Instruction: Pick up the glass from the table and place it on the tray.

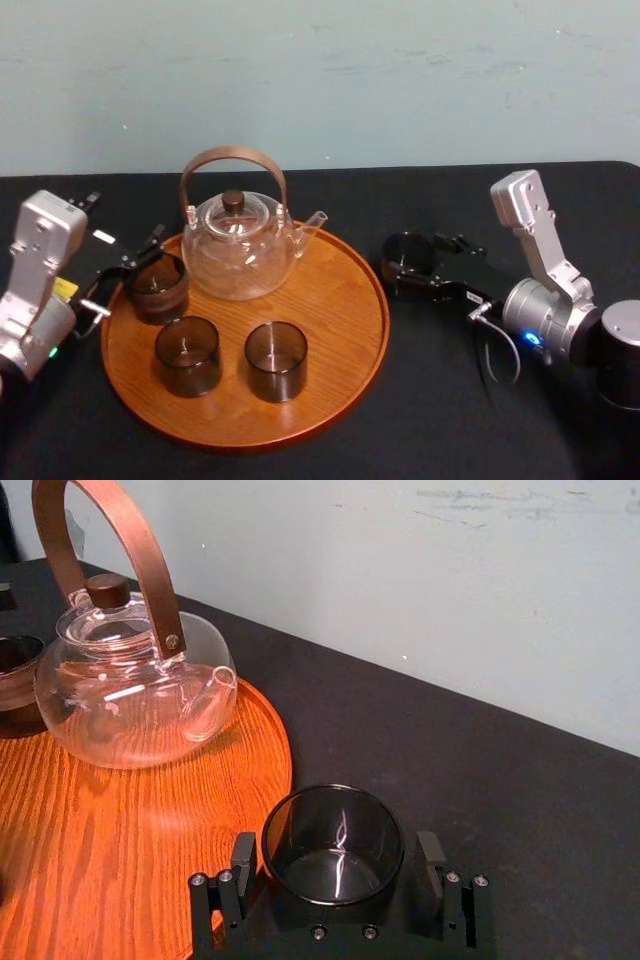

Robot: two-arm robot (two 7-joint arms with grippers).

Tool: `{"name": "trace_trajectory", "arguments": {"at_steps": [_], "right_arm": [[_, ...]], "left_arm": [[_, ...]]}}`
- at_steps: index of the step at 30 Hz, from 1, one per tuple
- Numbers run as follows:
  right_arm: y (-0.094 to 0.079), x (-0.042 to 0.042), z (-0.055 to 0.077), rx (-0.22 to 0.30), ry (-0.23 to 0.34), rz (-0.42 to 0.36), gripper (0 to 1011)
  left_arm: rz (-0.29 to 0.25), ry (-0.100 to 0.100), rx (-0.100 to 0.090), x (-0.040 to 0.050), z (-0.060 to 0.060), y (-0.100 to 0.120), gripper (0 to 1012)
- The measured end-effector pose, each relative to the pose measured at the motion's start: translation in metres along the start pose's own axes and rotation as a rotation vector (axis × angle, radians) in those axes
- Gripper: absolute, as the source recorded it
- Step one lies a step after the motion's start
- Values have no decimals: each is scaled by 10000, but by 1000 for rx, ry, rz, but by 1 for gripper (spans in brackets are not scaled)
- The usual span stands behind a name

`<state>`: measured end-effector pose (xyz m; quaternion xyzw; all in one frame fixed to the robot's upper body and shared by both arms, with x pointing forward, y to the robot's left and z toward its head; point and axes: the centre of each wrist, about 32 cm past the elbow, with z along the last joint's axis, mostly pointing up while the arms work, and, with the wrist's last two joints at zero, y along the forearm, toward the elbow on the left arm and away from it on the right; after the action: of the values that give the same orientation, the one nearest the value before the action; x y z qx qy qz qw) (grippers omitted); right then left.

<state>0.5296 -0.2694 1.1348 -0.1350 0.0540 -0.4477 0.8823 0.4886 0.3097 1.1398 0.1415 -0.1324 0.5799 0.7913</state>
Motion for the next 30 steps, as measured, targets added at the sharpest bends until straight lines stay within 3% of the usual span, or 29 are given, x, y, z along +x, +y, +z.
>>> {"name": "trace_trajectory", "arguments": {"at_steps": [23, 30], "right_arm": [[108, 13, -29, -7, 4, 10, 1002], [106, 15, -28, -7, 3, 9, 900]], "left_arm": [[0, 0, 0, 0, 0, 0, 1001], [0, 0, 0, 0, 0, 0, 1001]]}}
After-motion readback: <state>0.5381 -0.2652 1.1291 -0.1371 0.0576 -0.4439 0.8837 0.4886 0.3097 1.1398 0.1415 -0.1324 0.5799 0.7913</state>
